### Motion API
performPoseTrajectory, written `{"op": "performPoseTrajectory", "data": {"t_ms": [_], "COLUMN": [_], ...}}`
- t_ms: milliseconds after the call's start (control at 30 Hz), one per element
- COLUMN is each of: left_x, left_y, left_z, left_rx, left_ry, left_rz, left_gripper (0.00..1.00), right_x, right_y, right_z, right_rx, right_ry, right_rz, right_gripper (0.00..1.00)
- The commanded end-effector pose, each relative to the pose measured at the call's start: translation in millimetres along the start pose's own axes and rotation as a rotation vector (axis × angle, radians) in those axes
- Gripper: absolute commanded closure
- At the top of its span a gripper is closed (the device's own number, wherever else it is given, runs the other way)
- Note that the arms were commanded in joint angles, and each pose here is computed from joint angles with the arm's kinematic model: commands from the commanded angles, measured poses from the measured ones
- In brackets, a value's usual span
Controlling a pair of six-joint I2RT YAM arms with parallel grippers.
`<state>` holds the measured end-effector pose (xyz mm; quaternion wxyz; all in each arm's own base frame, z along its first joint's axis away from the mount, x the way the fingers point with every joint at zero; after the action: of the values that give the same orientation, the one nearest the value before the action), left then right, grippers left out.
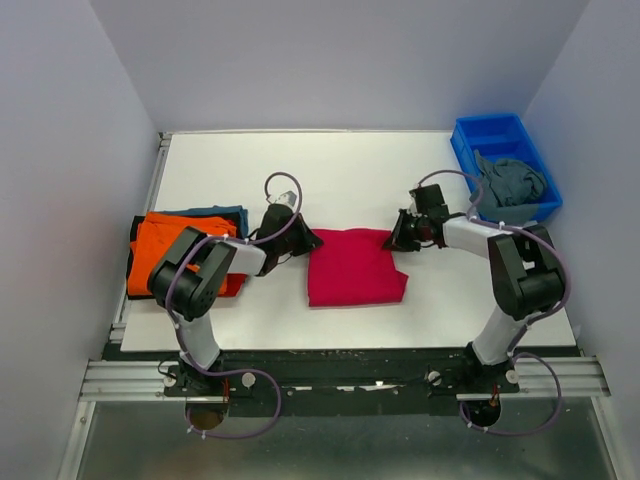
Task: Fold and stack the t-shirts
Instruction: Fold the long partially folded tshirt into a neat square, then put the neatly folded tshirt into the corner of the board with both arms
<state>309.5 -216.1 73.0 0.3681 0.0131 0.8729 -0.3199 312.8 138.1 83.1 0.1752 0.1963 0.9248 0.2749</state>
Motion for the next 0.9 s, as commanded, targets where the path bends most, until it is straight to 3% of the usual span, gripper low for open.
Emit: {"op": "performPoseTrajectory", "data": {"t_ms": [0,333,600,867], "left_x": [8,-11,-50,-98], "left_y": [8,-13,-31,-27], "left_z": [-14,-101,-168,-260], "left_rx": [-0.097,-0.135,-0.247,-0.620], "left_ry": [-0.020,-0.234,-0.391,-0.518], "left_rz": [0.075,0.183,0.208,0.163], "left_gripper": [1.00,1.00,1.00,1.00], "right_x": [12,51,65,85], "right_y": [10,42,111,189], "right_z": [-6,-70,-119,-153], "right_rx": [0.034,-0.207,-0.441,-0.606], "right_ry": [-0.083,-0.237,-0.321,-0.302], "right_rz": [-0.144,-0.363,-0.503,-0.584], "right_gripper": [0.99,0.99,0.99,0.99]}}
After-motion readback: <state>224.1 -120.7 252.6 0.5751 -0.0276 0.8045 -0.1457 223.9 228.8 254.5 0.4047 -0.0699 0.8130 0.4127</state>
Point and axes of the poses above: each gripper's point midway between its finger pads, its own z axis out along the fingers, its own y axis along the line the jaws close on, x = y × z, the point moved 8 cm from there along -z, back along the fingers, and after that the axes turned 13 degrees about z, right-handed, at the moved point
